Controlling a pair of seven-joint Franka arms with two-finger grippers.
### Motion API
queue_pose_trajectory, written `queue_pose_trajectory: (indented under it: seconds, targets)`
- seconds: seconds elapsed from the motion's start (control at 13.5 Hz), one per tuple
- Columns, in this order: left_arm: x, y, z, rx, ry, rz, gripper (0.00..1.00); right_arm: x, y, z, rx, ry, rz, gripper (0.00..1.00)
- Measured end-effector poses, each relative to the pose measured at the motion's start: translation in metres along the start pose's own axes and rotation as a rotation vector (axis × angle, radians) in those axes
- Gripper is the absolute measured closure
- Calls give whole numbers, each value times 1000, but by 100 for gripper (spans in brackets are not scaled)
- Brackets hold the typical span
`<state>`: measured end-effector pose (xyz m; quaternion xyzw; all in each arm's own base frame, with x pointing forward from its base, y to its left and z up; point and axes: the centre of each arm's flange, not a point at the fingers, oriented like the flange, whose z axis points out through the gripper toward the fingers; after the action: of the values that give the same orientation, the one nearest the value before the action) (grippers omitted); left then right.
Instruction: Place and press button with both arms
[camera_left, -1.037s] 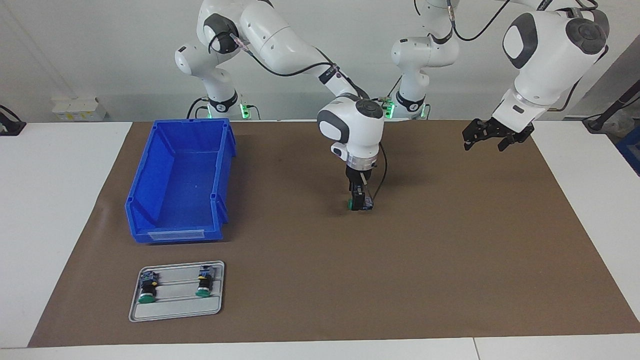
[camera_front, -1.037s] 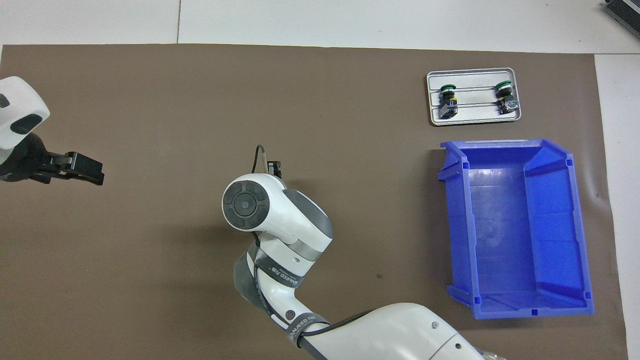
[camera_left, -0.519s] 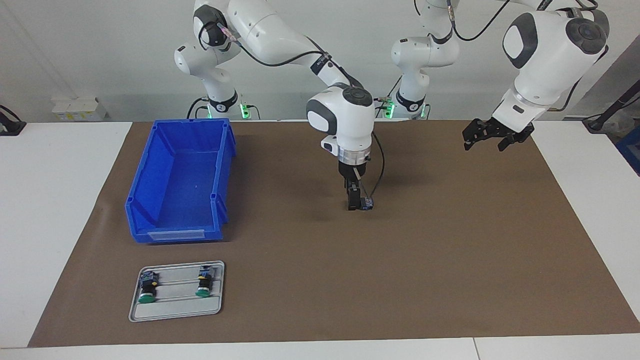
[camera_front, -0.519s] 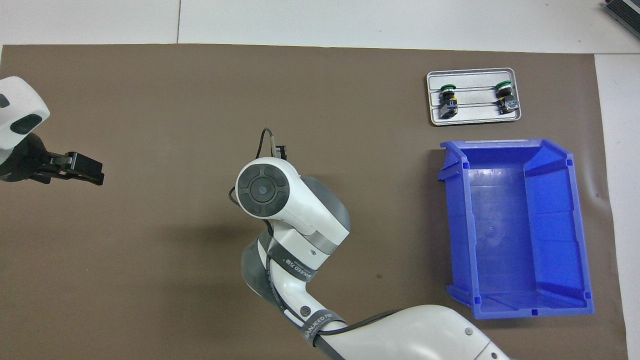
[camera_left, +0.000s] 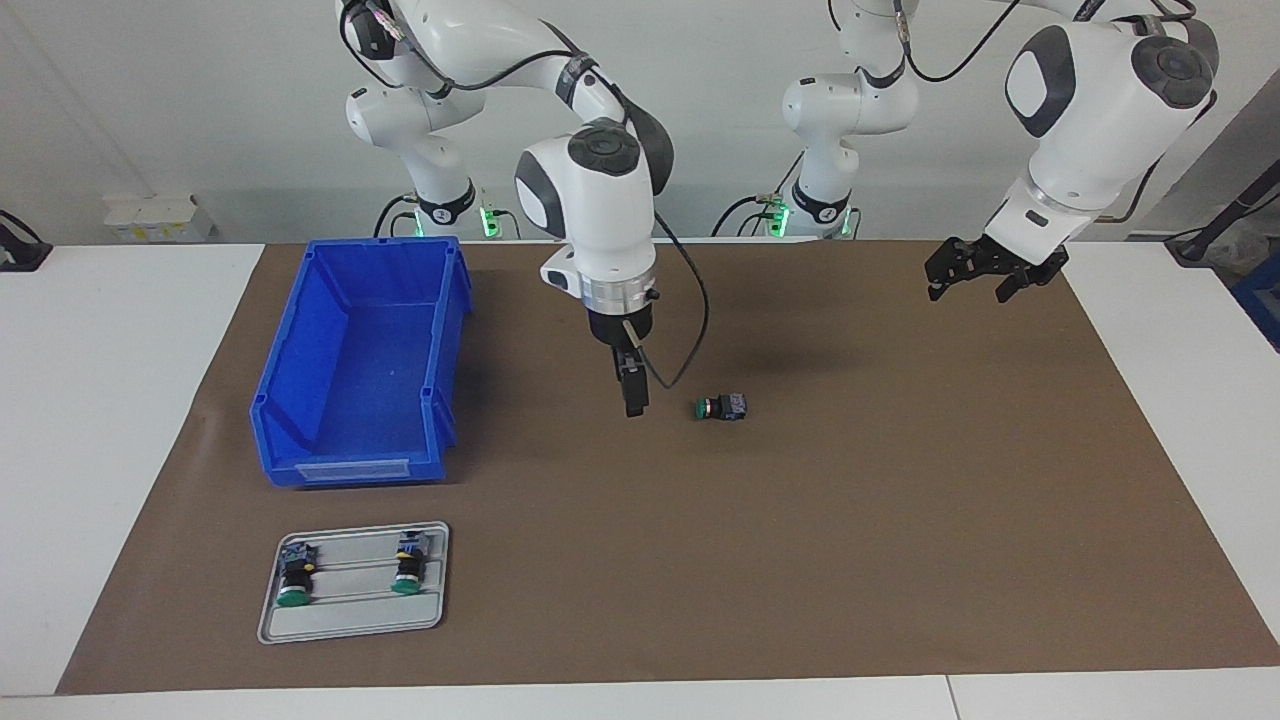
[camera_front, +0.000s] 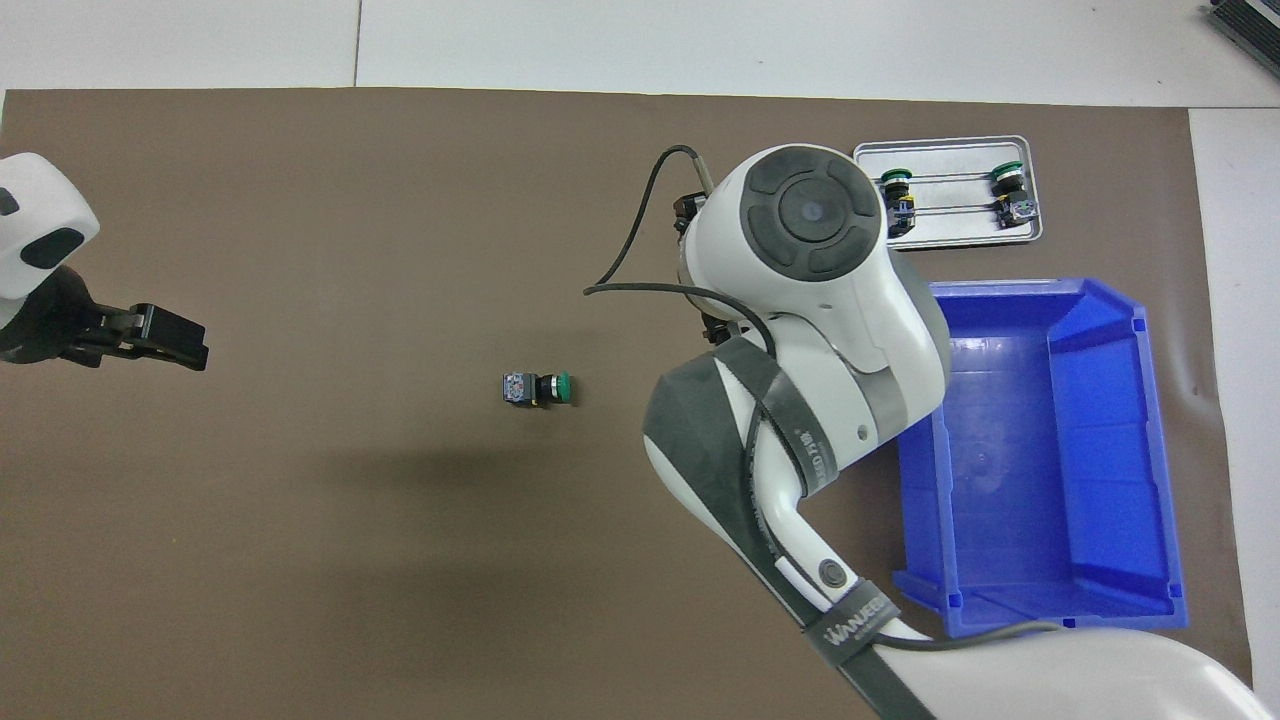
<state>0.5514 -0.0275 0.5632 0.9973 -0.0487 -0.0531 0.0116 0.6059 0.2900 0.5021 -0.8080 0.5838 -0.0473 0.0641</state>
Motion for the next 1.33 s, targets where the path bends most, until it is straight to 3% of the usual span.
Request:
queue_pose_trajectory:
  seconds: [0.44,0.81,1.19,1.33]
  targets:
    - [0,0,0,0,0,0,0,103,43,-49,-9,-1,-271,0]
    - [0,0,0,0,0,0,0,172,81,-84,-56,-2,-613,0]
    - [0,0,0,0,0,0,0,214,99,-106,-89,-28,-974,0]
    - [0,0,0,0,0,0,0,220,101,-118,-100,-37,-1054,0]
